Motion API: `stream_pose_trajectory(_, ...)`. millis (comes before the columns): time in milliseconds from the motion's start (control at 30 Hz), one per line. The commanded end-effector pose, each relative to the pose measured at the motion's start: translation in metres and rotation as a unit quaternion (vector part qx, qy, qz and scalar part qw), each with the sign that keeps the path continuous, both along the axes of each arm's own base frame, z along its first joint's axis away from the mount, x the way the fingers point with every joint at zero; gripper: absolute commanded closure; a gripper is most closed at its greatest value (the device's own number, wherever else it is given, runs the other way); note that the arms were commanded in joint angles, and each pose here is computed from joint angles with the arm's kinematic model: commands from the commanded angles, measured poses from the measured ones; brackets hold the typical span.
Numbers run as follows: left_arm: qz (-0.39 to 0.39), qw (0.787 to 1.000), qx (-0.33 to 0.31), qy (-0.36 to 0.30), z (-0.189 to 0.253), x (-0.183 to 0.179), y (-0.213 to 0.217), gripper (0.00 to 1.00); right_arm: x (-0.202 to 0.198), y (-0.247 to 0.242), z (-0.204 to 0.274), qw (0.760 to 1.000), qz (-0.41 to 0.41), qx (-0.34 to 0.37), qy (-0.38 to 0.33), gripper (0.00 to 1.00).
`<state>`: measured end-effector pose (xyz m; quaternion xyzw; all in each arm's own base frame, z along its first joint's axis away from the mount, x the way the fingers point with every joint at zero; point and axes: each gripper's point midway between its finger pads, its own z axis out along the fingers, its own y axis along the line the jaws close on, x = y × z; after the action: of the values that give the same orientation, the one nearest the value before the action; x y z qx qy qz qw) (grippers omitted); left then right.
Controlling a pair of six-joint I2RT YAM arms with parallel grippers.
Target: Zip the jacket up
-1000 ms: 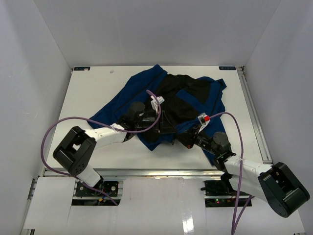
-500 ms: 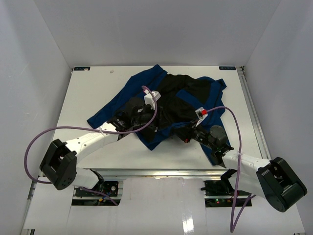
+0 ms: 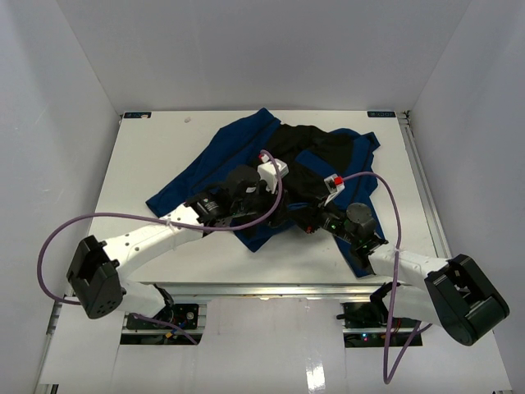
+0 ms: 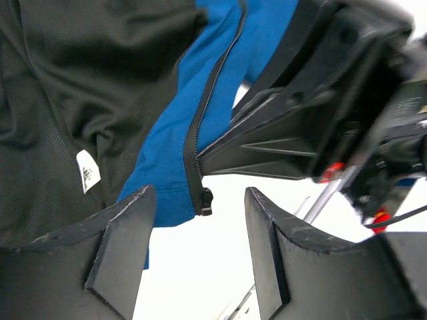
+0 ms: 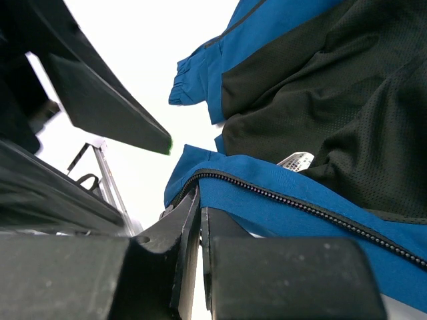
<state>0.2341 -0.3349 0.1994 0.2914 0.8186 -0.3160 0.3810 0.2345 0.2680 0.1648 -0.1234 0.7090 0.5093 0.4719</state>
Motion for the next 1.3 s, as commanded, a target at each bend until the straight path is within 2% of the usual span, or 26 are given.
stream_pose_trajectory(0,0.004,0.998,0.063,-0.014,-0.015,0.006,-0.001,0.33,0.004,0.005,0.023,0.999,0.000,0.028,-0.022,0.92)
stream_pose_trajectory(300,0.033,0.990,0.134,-0.033,-0.040,0.014,-0.002,0.33,0.003,0.006,0.022,0.999,0.000,0.027,-0.020,0.92)
stream_pose_trajectory(433,0.040,0.990,0.131,-0.036,-0.038,0.015,-0.002,0.43,0.001,0.006,0.018,1.000,0.002,0.025,-0.017,0.92)
stream_pose_trajectory(533,0.028,0.994,0.098,-0.037,-0.026,0.010,-0.010,0.56,0.000,0.004,0.010,1.000,0.001,0.017,-0.013,0.92)
stream_pose_trajectory(600,0.012,0.997,0.074,-0.032,-0.021,0.002,-0.013,0.62,-0.001,0.003,0.007,1.000,-0.001,0.015,-0.012,0.86)
stream_pose_trajectory(633,0.007,0.998,0.057,-0.033,-0.016,0.000,-0.018,0.63,-0.003,0.001,0.003,1.000,-0.001,0.015,-0.010,0.78)
stream_pose_trajectory(900,-0.062,0.997,-0.040,-0.011,0.007,-0.030,-0.029,0.68,-0.019,-0.006,0.003,0.999,0.008,0.037,-0.039,0.53)
stream_pose_trajectory(1033,-0.079,0.994,-0.073,-0.002,0.010,-0.038,-0.029,0.72,-0.025,-0.010,0.012,0.997,0.007,0.058,-0.058,0.48)
stream_pose_trajectory(1267,-0.103,0.989,-0.108,0.011,0.008,-0.049,-0.034,0.78,-0.042,-0.009,0.033,0.990,0.040,0.110,-0.077,0.49)
